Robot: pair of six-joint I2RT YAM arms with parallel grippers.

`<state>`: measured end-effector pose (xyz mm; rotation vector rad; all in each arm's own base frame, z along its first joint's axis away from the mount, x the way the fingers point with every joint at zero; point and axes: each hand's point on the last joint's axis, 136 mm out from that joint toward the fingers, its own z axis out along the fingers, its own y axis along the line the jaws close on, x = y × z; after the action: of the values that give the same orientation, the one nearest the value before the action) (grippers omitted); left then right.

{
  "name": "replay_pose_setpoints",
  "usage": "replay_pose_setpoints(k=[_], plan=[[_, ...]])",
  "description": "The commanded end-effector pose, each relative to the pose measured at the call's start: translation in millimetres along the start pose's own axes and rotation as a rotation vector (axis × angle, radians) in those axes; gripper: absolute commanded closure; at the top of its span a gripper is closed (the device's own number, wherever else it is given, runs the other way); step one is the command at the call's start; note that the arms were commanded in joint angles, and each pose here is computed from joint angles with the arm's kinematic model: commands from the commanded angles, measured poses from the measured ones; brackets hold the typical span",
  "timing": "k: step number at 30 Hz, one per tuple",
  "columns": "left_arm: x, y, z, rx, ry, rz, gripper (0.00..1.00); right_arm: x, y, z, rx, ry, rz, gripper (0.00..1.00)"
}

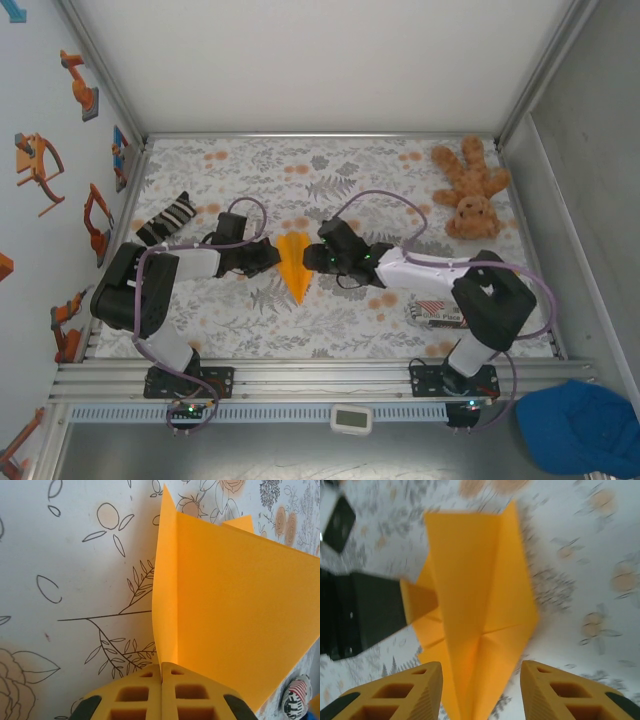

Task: Fold a paper plane with a square sheet of paper (pick it up from the middle)
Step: Move the paper plane to the center of the table.

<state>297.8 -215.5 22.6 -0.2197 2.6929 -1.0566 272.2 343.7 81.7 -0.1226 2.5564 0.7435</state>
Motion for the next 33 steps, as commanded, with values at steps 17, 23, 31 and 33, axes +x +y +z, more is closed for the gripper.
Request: replay_pose_setpoints(k=[17, 23, 31, 33], plan=[[-1, -13, -4, 0.037, 0.012, 0.02, 0.95, 33, 28, 43, 0.069, 0.135, -0.161, 0.53], [0, -13, -4, 0.041, 0.015, 0.018, 0.95, 38, 21, 48, 0.128, 0.154, -0.196, 0.52], [0, -13, -3, 0.04, 0.019, 0.016, 0.96, 45, 22, 48, 0.15, 0.17, -0.252, 0.45], [0, -14, -3, 0.042, 0.019, 0.015, 0.96, 47, 19, 49, 0.167, 0.176, -0.264, 0.45]])
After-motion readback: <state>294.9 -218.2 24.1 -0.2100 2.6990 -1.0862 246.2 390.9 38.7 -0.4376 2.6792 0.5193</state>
